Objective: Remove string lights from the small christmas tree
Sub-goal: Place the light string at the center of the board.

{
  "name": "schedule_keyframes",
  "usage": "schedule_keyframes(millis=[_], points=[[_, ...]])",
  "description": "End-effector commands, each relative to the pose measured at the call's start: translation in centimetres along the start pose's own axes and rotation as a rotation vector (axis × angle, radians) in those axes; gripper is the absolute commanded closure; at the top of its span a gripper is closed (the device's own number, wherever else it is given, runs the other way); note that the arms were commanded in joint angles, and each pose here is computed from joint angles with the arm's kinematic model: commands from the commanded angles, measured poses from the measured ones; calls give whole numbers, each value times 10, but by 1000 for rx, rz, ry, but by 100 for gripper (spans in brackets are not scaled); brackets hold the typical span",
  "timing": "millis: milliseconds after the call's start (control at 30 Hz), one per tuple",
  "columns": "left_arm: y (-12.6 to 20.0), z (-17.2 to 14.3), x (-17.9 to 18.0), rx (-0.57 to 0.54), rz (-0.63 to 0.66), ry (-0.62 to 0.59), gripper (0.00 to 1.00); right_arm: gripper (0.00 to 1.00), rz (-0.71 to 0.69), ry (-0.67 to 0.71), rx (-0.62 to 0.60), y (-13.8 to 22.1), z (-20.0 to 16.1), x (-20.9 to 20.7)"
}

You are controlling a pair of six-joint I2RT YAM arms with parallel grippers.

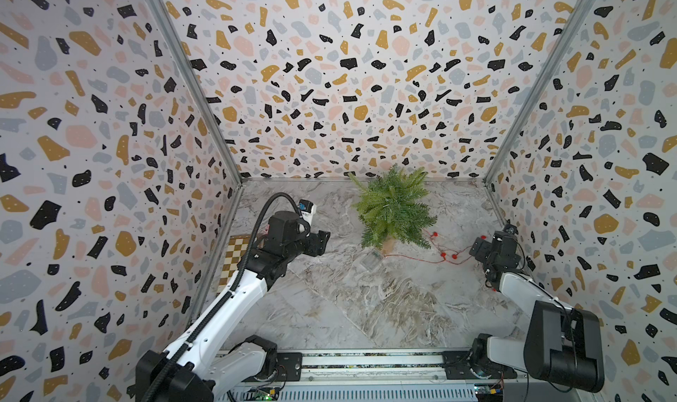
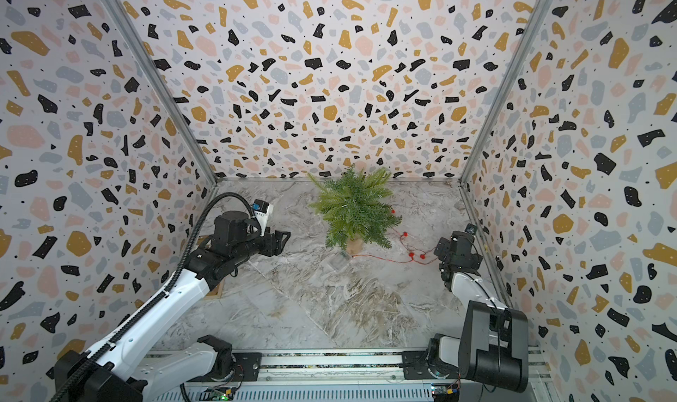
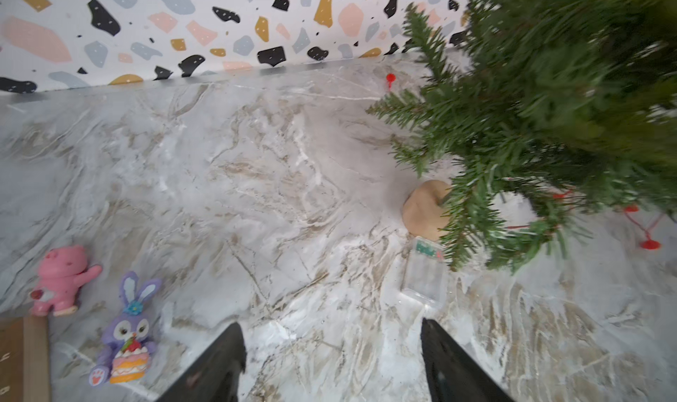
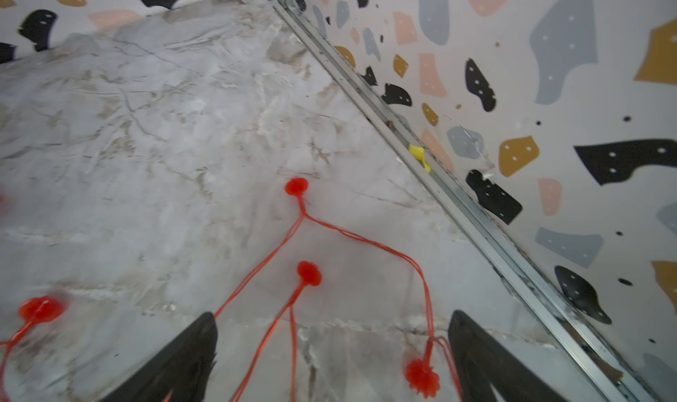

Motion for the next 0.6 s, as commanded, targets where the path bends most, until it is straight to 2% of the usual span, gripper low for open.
schedule_keyframes(millis=[0, 133, 300, 433, 567], points=[[-5, 3, 10, -67, 85, 15, 25, 1, -43, -21, -78, 11, 3, -2], [-11, -5, 24, -82, 171, 37, 24, 1, -20, -3, -139, 23, -2, 2], [-14, -11, 44, -119, 266, 79, 22, 1, -149, 65, -96, 25, -12, 6], [-12, -16, 59, -136, 358, 79, 19, 1, 3, 64, -158, 28, -10, 20], [-18, -26, 77, -137, 437, 75, 19, 0, 135, 145, -303, 37, -14, 38]])
Point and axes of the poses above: each gripper's point midway between its finger pads, its own y axis back along the fingers, its own x axis along the line the jaws close on, z = x × y, the point moved 10 cm from there along y, back along the fingers, and after that the axes turned 10 degrees about y, right-handed, at the moved point
